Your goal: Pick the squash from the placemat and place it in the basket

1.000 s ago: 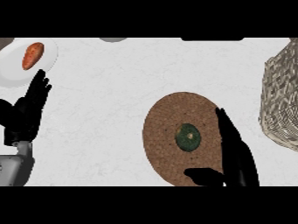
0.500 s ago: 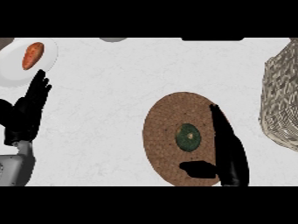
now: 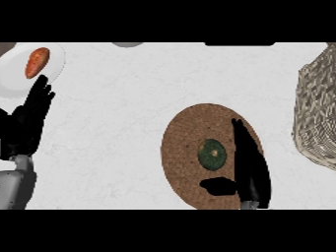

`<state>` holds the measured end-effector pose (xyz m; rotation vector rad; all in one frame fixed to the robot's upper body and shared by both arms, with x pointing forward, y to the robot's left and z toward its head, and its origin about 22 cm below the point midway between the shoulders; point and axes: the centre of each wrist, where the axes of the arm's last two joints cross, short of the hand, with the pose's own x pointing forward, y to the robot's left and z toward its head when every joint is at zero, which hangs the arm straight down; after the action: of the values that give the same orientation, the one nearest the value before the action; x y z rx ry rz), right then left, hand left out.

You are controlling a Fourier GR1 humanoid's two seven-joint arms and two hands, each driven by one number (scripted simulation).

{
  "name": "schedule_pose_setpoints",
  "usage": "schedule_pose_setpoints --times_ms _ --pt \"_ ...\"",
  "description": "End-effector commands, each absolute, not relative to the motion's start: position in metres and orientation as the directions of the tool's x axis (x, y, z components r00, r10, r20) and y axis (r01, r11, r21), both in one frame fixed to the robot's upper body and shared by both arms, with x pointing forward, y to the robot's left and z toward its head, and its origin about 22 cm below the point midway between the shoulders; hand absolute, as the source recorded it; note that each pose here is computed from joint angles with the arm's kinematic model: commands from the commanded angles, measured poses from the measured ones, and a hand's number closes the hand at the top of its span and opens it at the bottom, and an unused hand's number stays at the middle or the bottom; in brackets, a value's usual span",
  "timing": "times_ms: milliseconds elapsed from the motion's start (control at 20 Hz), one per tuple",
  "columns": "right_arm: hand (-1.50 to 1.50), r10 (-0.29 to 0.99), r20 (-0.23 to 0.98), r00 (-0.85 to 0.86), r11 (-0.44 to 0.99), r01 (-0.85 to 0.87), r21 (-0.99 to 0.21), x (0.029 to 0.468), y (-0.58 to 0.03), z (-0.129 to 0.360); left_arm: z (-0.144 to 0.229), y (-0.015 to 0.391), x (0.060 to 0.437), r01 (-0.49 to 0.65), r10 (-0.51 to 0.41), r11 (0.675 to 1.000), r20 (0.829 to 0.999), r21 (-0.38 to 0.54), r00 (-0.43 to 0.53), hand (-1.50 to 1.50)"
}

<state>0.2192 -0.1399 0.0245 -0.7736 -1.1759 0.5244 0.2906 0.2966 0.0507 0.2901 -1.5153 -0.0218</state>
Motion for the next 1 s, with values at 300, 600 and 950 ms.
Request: schedule_pose_setpoints --times_ms 300,600,950 --pt "-1.5 0.731 0.604 0.318 0.638 -0.006 -0.77 0.228 -0.148 -0.005 0.035 0.303 0.296 -0.163 -0.202 0.964 0.978 0.209 0.058 0.0" --pt "-1.5 0.735 0.588 0.337 0.627 -0.008 -0.779 0.242 -0.139 0.001 0.055 0.295 0.276 -0.17 -0.21 0.961 0.976 0.217 0.061 0.0" --pt "1.5 0.764 0.566 0.31 0.625 -0.135 -0.769 0.237 -0.127 -0.017 0.041 0.293 0.29 -0.151 -0.199 0.967 0.978 0.206 0.056 0.0"
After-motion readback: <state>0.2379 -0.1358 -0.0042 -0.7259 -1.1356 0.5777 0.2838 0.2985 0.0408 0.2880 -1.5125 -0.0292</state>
